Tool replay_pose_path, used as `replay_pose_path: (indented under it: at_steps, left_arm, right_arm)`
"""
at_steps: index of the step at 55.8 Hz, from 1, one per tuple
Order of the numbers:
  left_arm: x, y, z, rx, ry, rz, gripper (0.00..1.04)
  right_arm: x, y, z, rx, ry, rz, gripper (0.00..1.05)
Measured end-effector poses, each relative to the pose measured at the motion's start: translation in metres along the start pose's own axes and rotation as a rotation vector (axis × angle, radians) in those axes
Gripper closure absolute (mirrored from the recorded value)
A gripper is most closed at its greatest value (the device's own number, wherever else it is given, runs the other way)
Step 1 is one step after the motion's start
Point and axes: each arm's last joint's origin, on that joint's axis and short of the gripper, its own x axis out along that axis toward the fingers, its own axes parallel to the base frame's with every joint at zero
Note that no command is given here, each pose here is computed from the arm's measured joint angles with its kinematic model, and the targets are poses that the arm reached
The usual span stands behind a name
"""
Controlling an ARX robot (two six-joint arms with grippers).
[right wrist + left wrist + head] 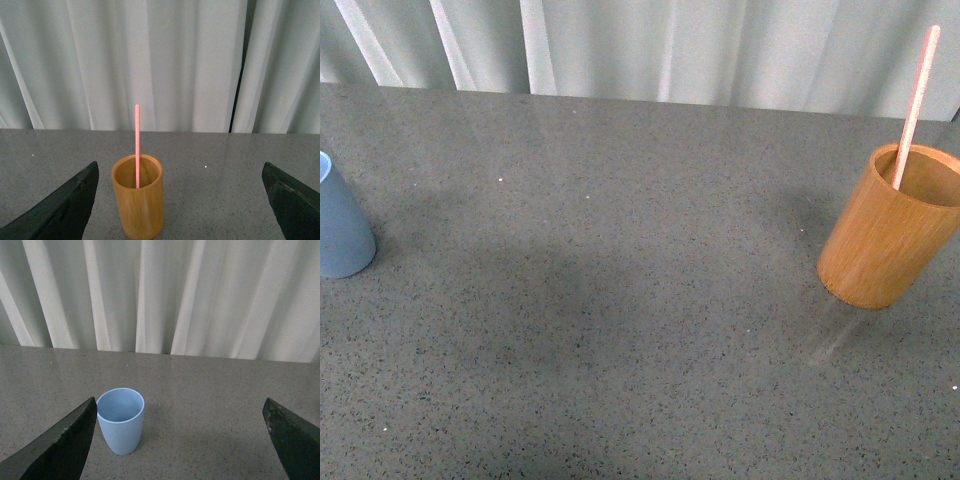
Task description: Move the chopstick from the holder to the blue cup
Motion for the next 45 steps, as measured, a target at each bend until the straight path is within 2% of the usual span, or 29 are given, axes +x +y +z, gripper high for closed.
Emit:
replay_pose_path:
  at_steps: [24,26,29,33,39,45]
  left_arm:
    - [0.0,0.0,0.0,0.0,0.0,0.0,0.07]
    - [0.001,0.0,-0.002,-0.014,0.053,-0.016,0.07]
    - [0.004,-0.001,0.002,-0.082,0.295,-0.058,0.07]
    - [0.024,-0.001,0.013,-0.124,0.459,-0.039,0.07]
    - [0.082,0.011,0.034,-0.195,0.525,0.047,0.07]
    - [0.127,0.025,0.023,-0.226,0.628,0.153,0.07]
  right_arm:
    - [0.0,0.0,0.0,0.0,0.0,0.0,0.1]
    - [0.0,0.0,0.0,0.0,0.0,0.0,0.1]
    - [0.0,0.0,0.0,0.0,0.0,0.0,0.1]
    - [0.0,0.0,0.0,0.0,0.0,0.001,0.1]
    - [0.0,0.0,0.0,0.0,0.0,0.0,0.1]
    - [0.0,0.0,0.0,0.0,0.0,0.0,0.1]
